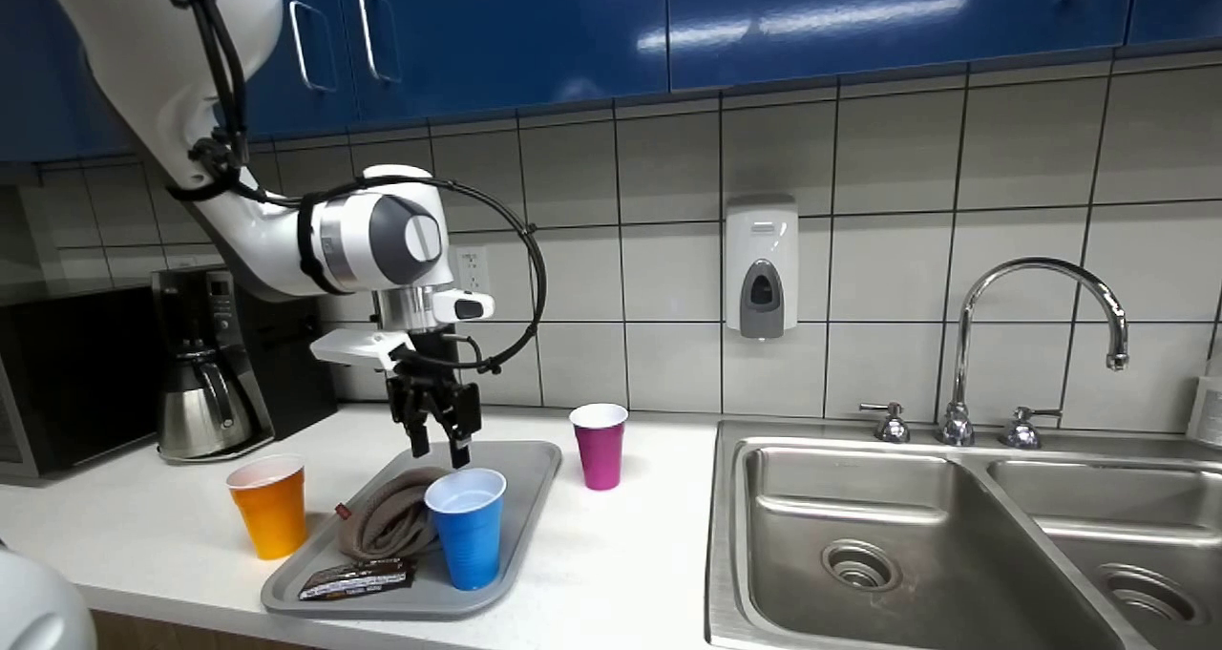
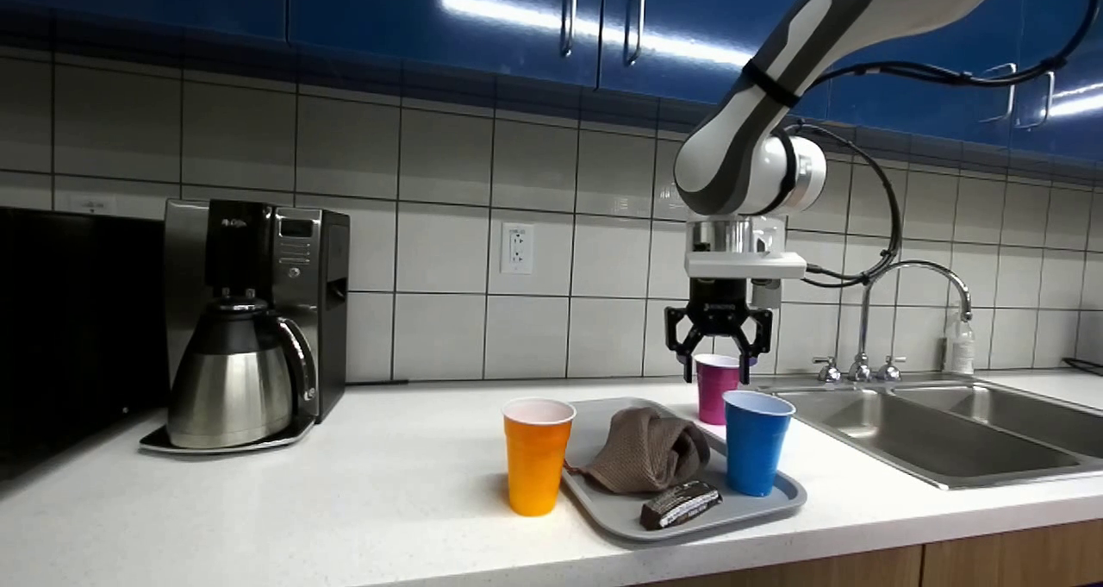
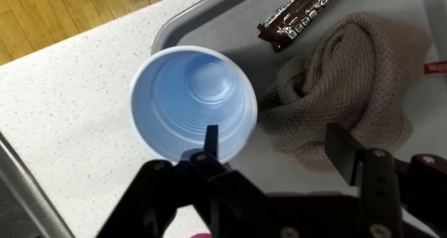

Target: Lift the cups and put them on the grey tray, put the blue cup on the right lower segment, purple cup on the right upper segment and orange cup on the left upper segment

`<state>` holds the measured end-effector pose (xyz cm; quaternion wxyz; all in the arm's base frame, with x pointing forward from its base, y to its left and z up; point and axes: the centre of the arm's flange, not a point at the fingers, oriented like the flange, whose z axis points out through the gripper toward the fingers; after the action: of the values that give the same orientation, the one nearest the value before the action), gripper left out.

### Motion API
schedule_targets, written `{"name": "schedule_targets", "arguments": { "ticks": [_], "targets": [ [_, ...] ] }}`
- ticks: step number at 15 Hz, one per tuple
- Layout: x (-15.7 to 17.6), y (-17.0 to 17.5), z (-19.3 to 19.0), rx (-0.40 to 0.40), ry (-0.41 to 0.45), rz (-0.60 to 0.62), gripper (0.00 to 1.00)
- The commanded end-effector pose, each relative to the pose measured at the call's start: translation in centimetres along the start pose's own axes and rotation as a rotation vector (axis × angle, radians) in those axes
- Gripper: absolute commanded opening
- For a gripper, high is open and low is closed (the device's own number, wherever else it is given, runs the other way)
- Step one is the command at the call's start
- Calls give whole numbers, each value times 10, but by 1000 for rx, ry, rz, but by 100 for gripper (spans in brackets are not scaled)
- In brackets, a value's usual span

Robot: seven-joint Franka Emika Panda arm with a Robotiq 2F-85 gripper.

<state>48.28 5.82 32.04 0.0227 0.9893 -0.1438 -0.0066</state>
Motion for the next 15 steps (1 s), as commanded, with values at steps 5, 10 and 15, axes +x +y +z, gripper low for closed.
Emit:
{"name": "schedule_targets", "arguments": {
  "ticks": [5, 10, 15],
  "targets": [
    [26, 1, -48, -3, 47, 21, 100],
    [66, 19, -45, -29, 81, 61, 100],
    [111, 32, -21, -42, 83, 97, 100]
  ]
}}
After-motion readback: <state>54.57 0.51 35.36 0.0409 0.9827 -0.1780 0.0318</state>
